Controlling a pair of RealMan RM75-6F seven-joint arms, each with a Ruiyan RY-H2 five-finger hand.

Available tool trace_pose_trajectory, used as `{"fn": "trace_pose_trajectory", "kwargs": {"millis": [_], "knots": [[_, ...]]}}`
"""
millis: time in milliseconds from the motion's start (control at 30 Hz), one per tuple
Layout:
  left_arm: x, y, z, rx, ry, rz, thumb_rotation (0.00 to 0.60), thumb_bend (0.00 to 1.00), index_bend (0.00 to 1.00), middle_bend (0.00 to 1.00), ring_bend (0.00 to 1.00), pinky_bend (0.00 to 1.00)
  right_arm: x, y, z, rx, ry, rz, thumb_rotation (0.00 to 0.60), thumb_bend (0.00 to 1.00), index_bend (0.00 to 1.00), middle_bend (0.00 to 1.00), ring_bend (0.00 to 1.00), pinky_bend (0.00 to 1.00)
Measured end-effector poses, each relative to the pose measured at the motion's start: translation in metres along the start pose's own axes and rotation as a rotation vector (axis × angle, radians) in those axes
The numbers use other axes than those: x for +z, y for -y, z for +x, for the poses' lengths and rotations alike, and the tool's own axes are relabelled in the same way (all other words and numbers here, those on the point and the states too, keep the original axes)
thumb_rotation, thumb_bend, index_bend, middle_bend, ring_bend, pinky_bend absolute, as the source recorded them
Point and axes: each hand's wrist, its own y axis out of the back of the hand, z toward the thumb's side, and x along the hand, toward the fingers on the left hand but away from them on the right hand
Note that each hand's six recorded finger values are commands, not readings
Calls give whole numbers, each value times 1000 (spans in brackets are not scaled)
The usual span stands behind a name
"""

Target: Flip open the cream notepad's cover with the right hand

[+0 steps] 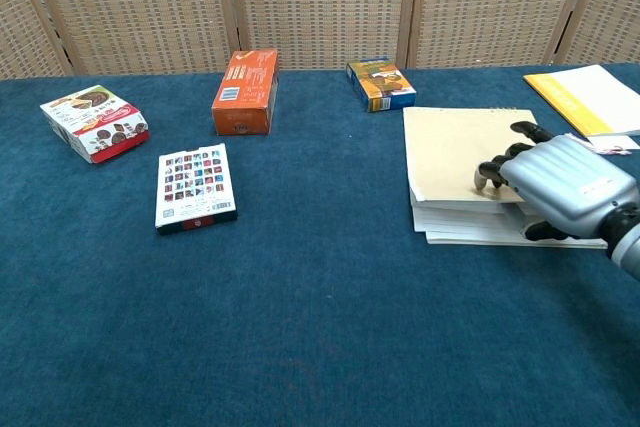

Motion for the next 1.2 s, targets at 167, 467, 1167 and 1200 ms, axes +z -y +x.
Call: {"fn": "trace_pose_trajectory", "kwargs": {"millis": [167,467,1167,1200], "knots": [[0,0,0,0,0,-2,600,0,0,0,0,0,-2,-1,-2,-26,1,-10,600,672,582,572,431,98],[0,0,0,-2,1,-2,600,0,0,0,0,0,-4,-3,-1,-64,-19,-28,600,672,646,629,487,141],[1,0,-3,0,11,-6,600,0,0,0,0,0,-2,-37,38,-113,-240,-91,600,672,653,639,497,141],[1,-1,-3,0,11,-6,600,0,0,0,0,0,-1,-39,41,-116,-254,-93,600,672,653,639,498,141]]}}
